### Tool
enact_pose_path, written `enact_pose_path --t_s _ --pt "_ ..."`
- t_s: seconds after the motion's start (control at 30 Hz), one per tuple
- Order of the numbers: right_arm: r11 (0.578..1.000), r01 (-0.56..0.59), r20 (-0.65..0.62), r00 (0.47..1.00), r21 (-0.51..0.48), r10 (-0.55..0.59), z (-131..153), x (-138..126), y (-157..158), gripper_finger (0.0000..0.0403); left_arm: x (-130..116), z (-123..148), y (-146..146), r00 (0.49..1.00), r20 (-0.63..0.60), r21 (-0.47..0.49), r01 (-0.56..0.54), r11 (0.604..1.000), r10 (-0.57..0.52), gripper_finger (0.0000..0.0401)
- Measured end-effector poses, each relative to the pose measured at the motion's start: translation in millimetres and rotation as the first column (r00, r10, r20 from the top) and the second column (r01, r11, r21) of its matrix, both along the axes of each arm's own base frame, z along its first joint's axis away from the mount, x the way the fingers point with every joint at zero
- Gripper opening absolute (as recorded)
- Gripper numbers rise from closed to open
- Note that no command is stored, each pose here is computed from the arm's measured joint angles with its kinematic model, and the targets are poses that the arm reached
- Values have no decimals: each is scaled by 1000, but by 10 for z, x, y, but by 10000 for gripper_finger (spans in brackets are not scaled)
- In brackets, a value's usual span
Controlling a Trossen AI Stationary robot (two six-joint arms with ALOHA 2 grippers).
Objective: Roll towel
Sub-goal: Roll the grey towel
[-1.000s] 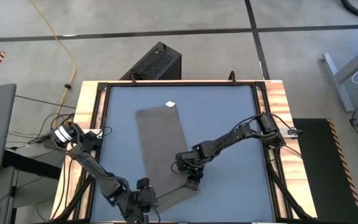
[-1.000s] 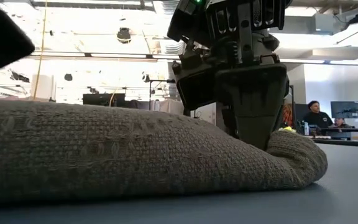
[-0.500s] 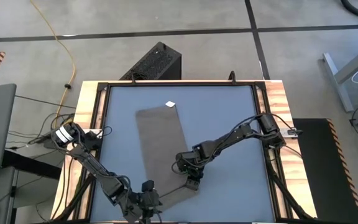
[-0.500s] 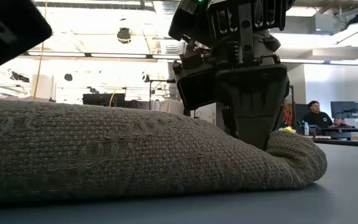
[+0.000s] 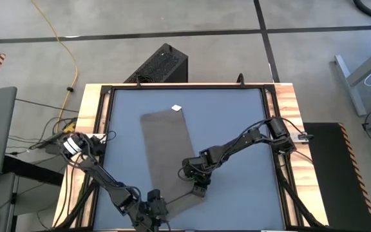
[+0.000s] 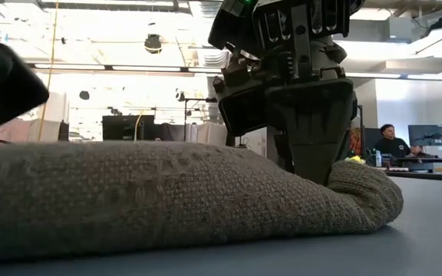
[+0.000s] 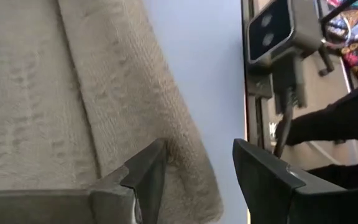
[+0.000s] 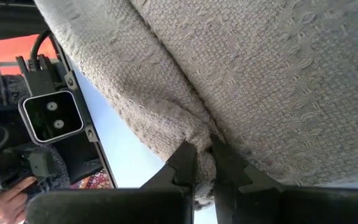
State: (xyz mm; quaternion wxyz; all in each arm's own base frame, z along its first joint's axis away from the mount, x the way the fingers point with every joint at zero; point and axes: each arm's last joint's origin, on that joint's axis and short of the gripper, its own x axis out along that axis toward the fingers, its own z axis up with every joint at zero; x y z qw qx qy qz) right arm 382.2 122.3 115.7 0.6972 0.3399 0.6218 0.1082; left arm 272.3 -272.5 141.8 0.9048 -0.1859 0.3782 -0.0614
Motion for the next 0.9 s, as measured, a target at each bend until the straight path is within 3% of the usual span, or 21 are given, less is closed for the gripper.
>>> enact_pose_path --t_s 0.5,0.63,0.8,0.9 --pt "998 54 -56 997 34 -52 12 -18 60 46 -83 -176 100 983 -139 93 -110 990 122 167" --pt "997 60 -61 996 40 -58 13 -17 63 46 -85 -248 98 977 -167 96 -118 988 133 121" --pt "997 58 -64 996 42 -55 13 -21 73 46 -91 -228 104 969 -203 52 -131 990 139 19" --pt "997 46 -69 997 63 -42 10 -25 90 46 -80 -160 120 964 -247 -14 -102 995 95 10"
